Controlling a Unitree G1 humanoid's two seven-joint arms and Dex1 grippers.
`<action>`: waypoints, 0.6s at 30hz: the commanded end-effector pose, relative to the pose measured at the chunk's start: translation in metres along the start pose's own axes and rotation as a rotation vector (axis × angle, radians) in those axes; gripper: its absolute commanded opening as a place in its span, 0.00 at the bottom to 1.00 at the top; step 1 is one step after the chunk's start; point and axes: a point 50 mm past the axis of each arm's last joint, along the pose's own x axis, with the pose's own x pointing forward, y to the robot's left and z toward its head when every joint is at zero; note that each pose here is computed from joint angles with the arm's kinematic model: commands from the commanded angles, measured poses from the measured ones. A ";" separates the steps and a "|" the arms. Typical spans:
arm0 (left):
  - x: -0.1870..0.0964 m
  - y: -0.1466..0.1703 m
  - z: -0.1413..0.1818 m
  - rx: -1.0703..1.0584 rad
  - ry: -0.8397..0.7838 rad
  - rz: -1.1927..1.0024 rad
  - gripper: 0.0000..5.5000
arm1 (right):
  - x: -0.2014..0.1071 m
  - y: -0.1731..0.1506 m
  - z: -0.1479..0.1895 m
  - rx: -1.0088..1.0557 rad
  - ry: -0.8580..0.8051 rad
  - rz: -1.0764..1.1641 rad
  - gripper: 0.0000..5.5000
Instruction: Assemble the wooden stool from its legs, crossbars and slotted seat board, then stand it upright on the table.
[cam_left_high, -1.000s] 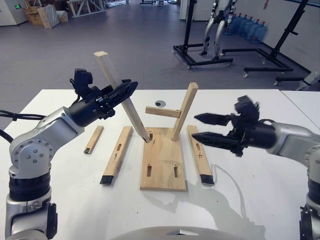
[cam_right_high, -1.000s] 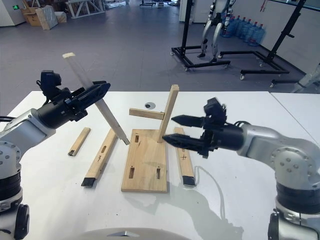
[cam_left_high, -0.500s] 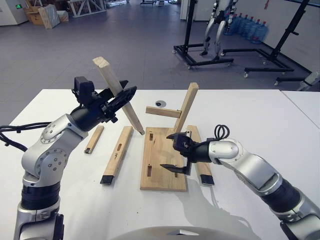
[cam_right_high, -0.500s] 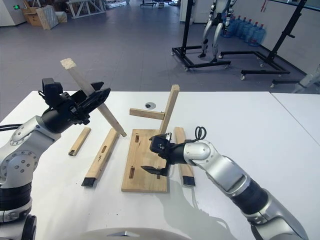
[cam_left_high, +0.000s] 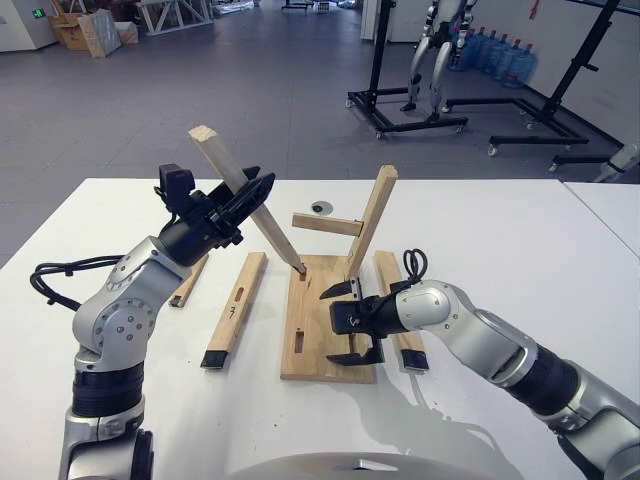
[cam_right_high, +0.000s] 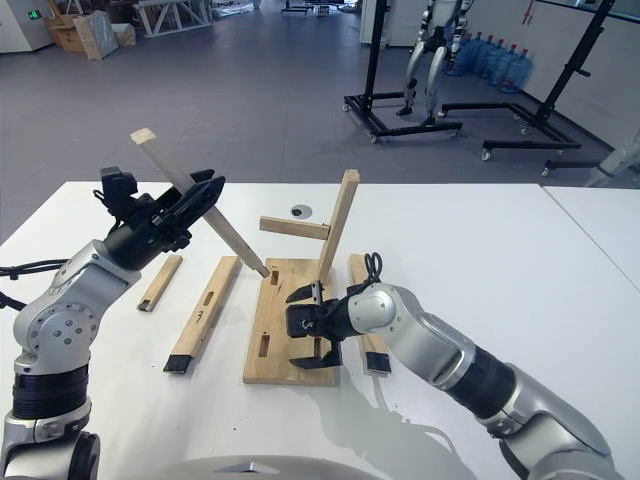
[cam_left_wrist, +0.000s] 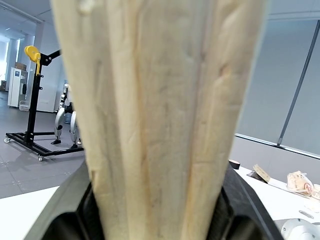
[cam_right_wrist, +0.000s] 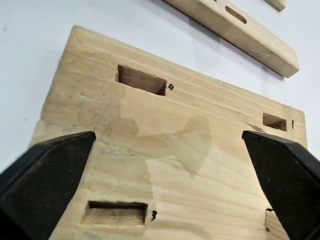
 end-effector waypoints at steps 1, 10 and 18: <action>-0.002 0.001 -0.005 -0.014 -0.004 0.014 0.37 | -0.010 0.023 -0.035 0.067 0.156 0.114 0.98; -0.006 0.002 -0.010 -0.020 0.007 0.039 0.37 | -0.025 0.031 -0.036 0.078 0.144 0.136 0.98; -0.005 0.007 -0.010 0.010 0.046 0.038 0.37 | -0.061 -0.016 0.002 0.041 0.061 -0.021 0.98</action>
